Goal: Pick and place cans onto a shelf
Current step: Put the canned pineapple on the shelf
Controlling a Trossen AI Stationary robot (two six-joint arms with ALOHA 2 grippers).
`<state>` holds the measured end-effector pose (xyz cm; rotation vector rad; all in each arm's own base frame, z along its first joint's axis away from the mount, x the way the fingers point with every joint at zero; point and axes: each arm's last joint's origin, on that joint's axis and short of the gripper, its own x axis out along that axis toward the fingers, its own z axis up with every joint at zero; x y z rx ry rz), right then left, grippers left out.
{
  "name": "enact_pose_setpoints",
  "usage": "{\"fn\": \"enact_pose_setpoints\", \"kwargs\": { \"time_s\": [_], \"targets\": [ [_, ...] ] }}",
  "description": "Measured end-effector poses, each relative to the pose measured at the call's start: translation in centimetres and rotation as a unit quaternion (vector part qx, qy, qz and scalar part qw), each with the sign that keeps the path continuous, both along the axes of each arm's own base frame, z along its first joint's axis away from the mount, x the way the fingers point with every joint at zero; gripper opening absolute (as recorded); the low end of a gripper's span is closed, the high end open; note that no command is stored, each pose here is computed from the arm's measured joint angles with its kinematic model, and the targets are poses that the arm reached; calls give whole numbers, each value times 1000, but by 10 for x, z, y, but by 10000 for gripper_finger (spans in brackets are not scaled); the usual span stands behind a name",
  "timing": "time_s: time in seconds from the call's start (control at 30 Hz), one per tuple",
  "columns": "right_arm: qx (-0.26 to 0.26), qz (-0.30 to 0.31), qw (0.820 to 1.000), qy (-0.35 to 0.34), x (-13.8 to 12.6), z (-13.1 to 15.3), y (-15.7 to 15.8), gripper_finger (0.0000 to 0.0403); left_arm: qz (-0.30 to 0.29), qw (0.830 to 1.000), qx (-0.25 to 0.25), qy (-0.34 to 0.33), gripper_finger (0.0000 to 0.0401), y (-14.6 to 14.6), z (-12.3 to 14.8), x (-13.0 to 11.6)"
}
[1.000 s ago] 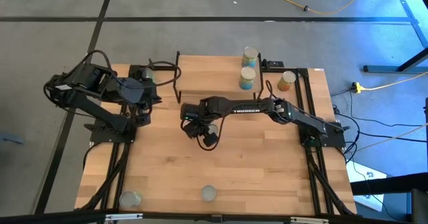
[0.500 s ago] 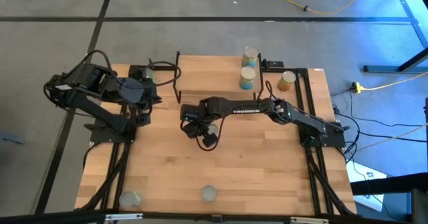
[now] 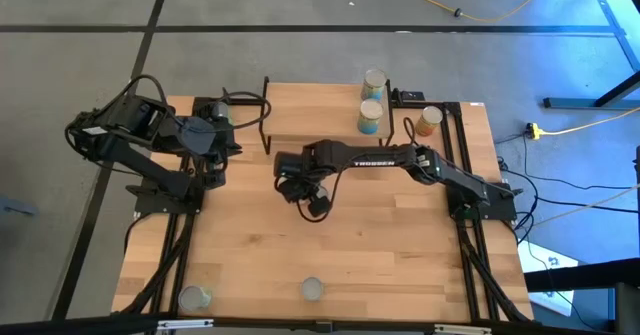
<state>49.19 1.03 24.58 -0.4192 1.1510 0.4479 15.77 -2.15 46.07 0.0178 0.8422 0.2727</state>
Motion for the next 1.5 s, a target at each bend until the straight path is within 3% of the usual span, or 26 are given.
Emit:
{"fn": "enact_pose_setpoints", "kwargs": {
  "time_s": [0.4, 0.77, 1.1, 1.5],
  "targets": [
    [-18, -14, 999, -30, -25, 53, -3, 0, 0, 1000, 0, 0, 33, 0, 0, 0],
    [-39, -141, 987, -66, -62, 111, -21, 0, 0, 1000, 0, 0, 33, 0, 0, 0],
    [0, -277, 954, -117, -89, 148, -66, 0, 2, 1000, 3, -1, 33, 0, 0, 0],
    [-23, -411, 904, -119, -109, 149, -143, 0, 2, 1000, 1, -13, 33, 0, 2, 2]
  ]
}}
